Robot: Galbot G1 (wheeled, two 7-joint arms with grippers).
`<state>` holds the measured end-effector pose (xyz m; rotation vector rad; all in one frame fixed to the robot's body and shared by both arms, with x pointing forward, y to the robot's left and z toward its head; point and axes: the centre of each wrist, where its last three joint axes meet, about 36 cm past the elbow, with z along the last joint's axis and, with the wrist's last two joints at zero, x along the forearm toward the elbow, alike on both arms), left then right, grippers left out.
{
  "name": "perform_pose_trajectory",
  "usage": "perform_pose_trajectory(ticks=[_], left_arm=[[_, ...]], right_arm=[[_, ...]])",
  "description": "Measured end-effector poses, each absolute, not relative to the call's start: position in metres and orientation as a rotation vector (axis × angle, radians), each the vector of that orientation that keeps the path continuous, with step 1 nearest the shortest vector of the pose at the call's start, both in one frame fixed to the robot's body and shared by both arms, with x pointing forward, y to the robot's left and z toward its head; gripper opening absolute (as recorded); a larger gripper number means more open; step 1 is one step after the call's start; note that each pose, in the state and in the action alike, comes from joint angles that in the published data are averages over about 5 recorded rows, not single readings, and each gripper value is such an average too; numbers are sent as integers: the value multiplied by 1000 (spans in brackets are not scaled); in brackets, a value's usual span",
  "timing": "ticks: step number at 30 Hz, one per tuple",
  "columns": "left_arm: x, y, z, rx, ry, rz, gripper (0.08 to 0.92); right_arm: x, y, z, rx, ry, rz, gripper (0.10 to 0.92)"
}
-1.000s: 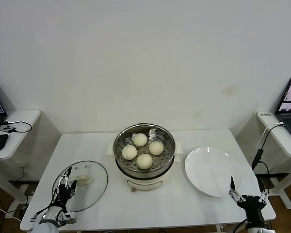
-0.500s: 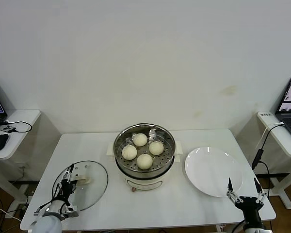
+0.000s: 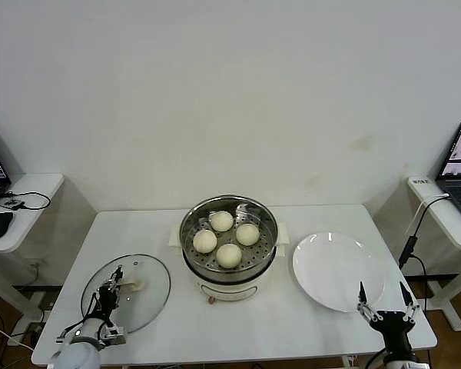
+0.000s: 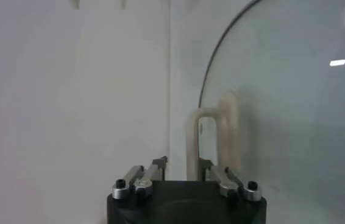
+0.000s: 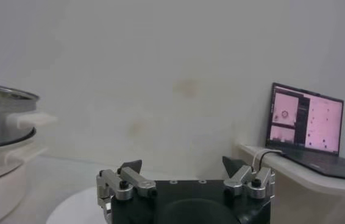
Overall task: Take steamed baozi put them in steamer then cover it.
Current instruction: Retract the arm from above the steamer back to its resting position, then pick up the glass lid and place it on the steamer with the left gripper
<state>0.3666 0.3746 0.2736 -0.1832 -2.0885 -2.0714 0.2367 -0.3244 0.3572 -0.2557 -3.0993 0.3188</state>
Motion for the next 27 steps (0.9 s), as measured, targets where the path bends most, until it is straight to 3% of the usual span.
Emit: perform_pose_trajectory(ticks=[4,13,21,27], left_arm=[[365,379,277,-152,-2113,-2087,157],[356,396,304,-32,-2160,-2138,149],[358,415,360,77,-2181,-2192,149],[369,408,406,102,-2215,-2230,149]], right_arm=[[237,-324,357,-247,-3100,324,823],[237,-321,356,-216,-3096,333,823],[237,-317,355,-186,-3098,338,823],[237,-311,352,-162,-3092,340,823]])
